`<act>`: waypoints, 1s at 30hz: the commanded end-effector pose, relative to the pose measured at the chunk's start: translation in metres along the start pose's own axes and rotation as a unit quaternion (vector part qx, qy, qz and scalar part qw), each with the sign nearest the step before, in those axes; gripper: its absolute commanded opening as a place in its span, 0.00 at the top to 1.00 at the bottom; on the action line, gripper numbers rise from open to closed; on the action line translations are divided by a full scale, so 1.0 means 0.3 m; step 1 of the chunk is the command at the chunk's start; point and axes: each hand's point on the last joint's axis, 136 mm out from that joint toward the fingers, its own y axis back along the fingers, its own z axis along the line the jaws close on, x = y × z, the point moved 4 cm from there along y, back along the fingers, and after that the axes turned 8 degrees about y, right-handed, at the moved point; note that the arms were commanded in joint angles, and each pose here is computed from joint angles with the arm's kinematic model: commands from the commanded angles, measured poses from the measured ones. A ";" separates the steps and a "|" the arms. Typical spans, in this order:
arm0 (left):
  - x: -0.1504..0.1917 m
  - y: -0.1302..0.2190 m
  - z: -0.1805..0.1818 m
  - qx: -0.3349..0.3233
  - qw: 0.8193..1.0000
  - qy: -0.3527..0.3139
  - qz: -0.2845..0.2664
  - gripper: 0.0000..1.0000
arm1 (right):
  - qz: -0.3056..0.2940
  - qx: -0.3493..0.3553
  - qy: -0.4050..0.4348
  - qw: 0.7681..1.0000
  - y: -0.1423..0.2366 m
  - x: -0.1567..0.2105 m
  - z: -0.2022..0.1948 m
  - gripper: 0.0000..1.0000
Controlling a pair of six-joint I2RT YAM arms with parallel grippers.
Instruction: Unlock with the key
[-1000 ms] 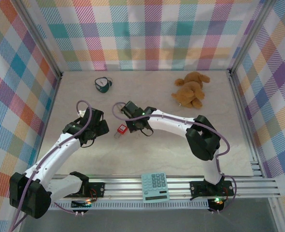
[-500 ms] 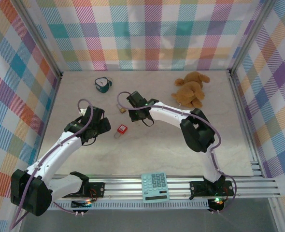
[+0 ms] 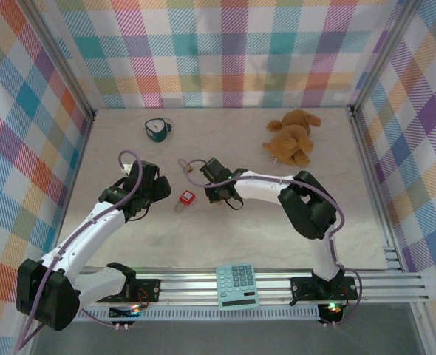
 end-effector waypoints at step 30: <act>0.023 -0.007 0.018 0.021 0.999 0.026 -0.003 0.16 | 0.024 -0.076 0.000 0.997 0.229 0.159 0.127 0.67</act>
